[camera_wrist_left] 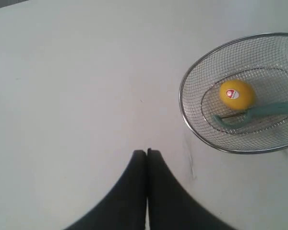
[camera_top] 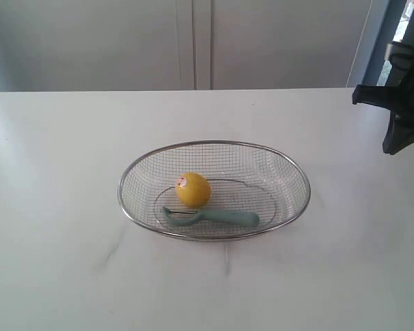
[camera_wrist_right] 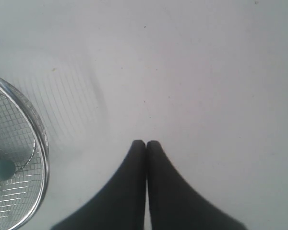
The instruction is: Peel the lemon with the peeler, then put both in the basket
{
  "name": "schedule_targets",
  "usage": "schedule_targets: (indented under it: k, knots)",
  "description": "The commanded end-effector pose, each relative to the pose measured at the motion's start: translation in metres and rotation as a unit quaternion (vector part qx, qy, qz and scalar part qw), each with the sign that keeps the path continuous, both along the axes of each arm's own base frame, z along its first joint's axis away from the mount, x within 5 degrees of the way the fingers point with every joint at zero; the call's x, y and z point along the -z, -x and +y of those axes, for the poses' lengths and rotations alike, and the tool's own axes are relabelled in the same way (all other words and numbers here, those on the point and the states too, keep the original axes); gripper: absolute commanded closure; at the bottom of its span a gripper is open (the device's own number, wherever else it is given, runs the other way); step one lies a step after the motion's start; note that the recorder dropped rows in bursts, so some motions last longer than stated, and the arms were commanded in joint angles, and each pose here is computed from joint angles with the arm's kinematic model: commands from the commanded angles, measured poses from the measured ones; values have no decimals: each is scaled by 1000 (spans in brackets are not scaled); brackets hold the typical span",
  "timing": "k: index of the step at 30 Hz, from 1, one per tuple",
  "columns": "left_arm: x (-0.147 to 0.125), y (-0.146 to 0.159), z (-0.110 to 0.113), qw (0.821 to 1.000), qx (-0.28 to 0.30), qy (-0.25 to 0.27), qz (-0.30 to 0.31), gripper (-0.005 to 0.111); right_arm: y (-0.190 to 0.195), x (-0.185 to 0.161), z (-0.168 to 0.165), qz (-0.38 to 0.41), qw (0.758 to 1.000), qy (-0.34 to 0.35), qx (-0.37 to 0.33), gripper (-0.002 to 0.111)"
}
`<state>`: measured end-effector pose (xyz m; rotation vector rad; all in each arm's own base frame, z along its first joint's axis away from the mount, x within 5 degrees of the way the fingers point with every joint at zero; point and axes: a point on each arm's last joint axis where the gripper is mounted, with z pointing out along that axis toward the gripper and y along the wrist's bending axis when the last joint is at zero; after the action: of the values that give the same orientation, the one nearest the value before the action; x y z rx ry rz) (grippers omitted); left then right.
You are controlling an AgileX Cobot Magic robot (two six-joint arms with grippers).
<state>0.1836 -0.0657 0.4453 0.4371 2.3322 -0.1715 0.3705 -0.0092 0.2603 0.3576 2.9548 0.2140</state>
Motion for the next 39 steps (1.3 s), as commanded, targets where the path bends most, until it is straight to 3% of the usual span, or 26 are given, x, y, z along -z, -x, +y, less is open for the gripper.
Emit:
schedule_targets:
  k: [1, 9, 18, 22, 26, 39]
  knots:
    - [13, 28, 10, 1000, 0, 8, -17, 107, 1, -7, -2, -10, 1000, 1, 4, 108]
    - [50, 89, 31, 999, -10, 27, -40, 107, 0, -7, -2, -13, 1000, 2, 5, 108]
    - [88, 130, 45, 994, -10, 49, -101, 107, 0, -7, -2, -13, 1000, 2, 5, 108]
    - [104, 135, 48, 991, -10, 51, -127, 107, 0, -7, -2, -13, 1000, 2, 5, 108]
    - [113, 140, 50, 994, -10, 38, -99, 107, -1, -7, -2, -17, 1000, 2, 5, 108]
    - [115, 141, 50, 995, -10, 35, -90, 107, -1, -7, -2, -17, 1000, 2, 5, 108]
